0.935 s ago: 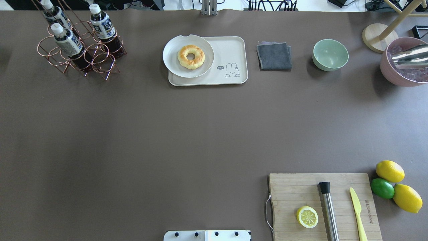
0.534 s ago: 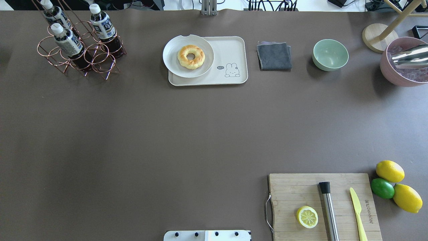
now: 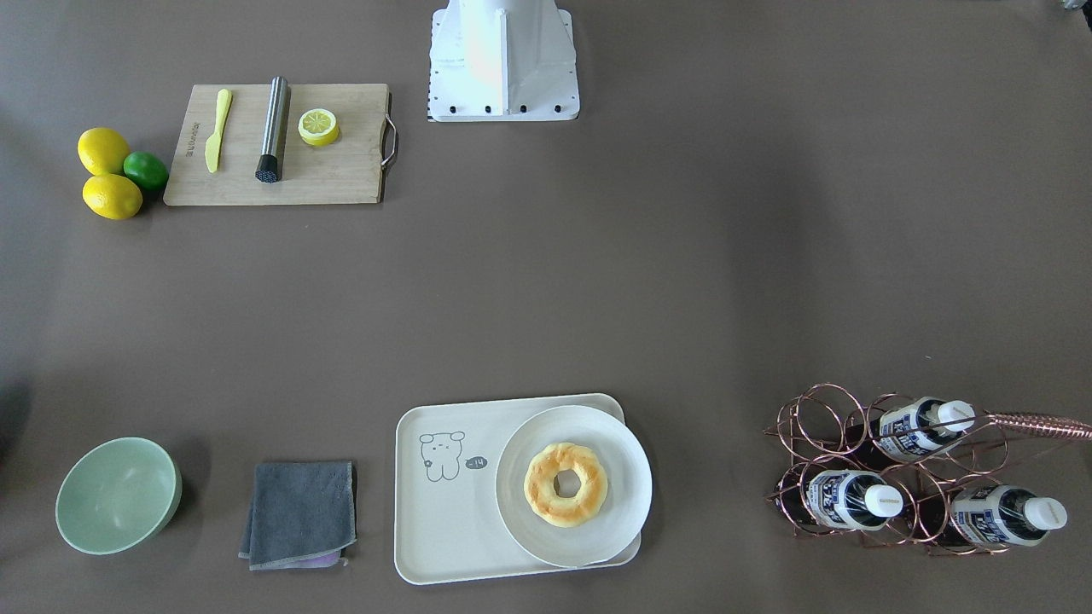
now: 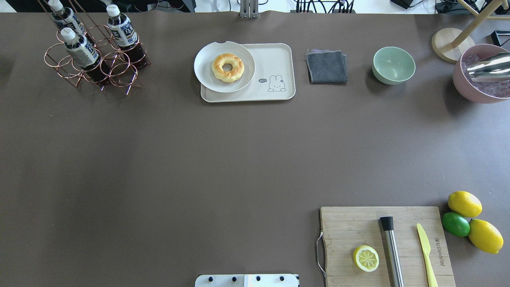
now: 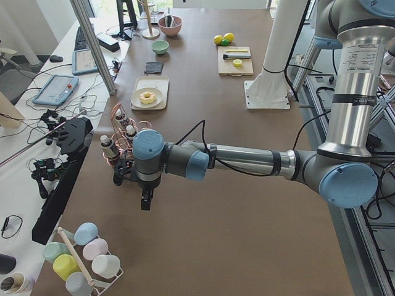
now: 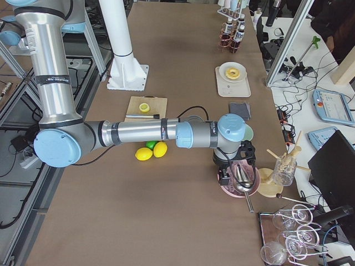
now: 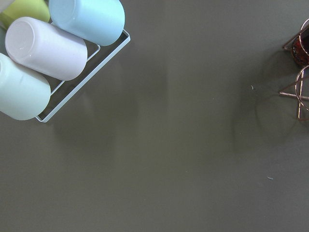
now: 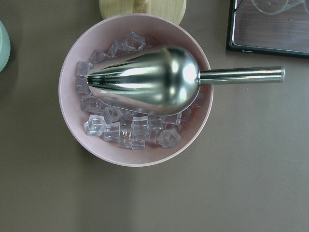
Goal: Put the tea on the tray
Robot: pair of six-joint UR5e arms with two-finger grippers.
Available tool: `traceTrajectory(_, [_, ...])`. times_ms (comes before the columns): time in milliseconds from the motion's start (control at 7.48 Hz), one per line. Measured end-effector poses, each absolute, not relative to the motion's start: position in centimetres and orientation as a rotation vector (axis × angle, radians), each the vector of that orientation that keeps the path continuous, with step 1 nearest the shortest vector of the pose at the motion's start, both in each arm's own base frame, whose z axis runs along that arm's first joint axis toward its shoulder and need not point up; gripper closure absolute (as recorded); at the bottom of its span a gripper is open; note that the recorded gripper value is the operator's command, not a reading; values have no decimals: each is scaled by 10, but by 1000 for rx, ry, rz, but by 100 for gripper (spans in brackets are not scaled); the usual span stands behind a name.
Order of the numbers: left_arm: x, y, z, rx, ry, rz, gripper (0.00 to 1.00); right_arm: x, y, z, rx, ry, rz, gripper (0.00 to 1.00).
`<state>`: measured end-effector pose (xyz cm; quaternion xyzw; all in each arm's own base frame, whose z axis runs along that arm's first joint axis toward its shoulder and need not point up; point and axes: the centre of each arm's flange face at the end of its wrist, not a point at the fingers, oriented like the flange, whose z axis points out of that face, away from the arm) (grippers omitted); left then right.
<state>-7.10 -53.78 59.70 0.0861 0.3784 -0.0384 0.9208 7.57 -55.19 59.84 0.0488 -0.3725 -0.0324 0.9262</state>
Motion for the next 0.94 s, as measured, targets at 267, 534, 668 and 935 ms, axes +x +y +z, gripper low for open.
traceTrajectory(267, [-70, -538, 595, 178, 778, -77, 1, 76, -551, 600, 98, -765, -63, 0])
traceTrajectory(534, [-69, -539, 594, 180, 779, -74, 1, 77, -551, 600, 98, -765, -62, 0])
traceTrajectory(668, [-69, -539, 593, 183, 780, -72, 1, 77, -550, 600, 97, -765, -62, 0])
traceTrajectory(935, [-60, -541, 582, 198, 784, -47, 1, 77, -549, 602, 94, -765, -60, 0])
